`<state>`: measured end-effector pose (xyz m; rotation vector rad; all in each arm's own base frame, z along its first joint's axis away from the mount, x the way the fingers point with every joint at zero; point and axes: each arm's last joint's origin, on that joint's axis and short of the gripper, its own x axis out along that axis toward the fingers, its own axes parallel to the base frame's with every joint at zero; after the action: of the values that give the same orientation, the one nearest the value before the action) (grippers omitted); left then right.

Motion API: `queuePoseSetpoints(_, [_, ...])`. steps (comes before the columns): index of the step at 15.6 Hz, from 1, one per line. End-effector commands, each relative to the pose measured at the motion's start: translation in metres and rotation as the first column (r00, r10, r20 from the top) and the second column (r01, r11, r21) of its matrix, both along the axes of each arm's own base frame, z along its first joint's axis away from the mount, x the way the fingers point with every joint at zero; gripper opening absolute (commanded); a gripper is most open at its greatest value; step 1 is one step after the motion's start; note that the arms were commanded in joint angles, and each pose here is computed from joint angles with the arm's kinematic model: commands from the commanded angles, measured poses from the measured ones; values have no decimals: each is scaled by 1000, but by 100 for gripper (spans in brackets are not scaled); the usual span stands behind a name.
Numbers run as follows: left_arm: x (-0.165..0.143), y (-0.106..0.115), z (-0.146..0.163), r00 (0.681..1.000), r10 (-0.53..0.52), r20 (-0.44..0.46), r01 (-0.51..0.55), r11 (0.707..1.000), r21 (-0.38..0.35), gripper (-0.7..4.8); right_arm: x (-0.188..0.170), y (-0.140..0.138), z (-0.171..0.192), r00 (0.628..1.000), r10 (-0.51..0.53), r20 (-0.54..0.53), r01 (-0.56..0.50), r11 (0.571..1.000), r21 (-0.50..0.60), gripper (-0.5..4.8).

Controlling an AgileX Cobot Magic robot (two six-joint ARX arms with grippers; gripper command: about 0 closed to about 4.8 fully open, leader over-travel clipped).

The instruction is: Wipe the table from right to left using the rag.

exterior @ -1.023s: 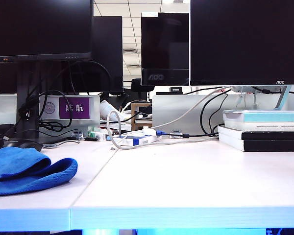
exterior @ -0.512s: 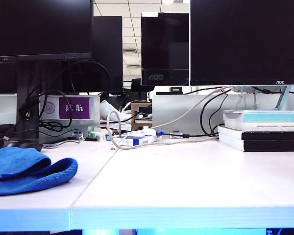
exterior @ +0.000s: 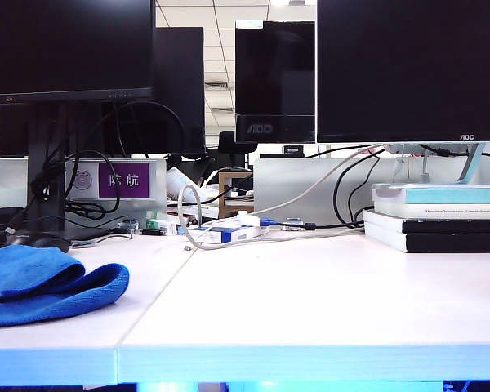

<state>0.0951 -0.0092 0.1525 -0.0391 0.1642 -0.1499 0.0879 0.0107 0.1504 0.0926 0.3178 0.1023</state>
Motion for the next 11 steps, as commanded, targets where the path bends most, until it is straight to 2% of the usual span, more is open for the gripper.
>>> queuePoseSetpoints(1, [0, 0, -3, 1000, 0, -14, 0, 1000, 2, -5, 0, 0, -1, 1000, -4, -2, 4, 1000, 1, -1])
queuePoseSetpoints(7, [0, 0, -3, 1000, 0, -14, 0, 1000, 2, -5, 0, 0, -2, 1000, 8, -13, -8, 1000, 0, -1])
queuePoseSetpoints(11, [0, 0, -3, 1000, 0, -14, 0, 1000, 2, -5, 0, 0, -1, 1000, -11, -5, 10, 999, -50, 0])
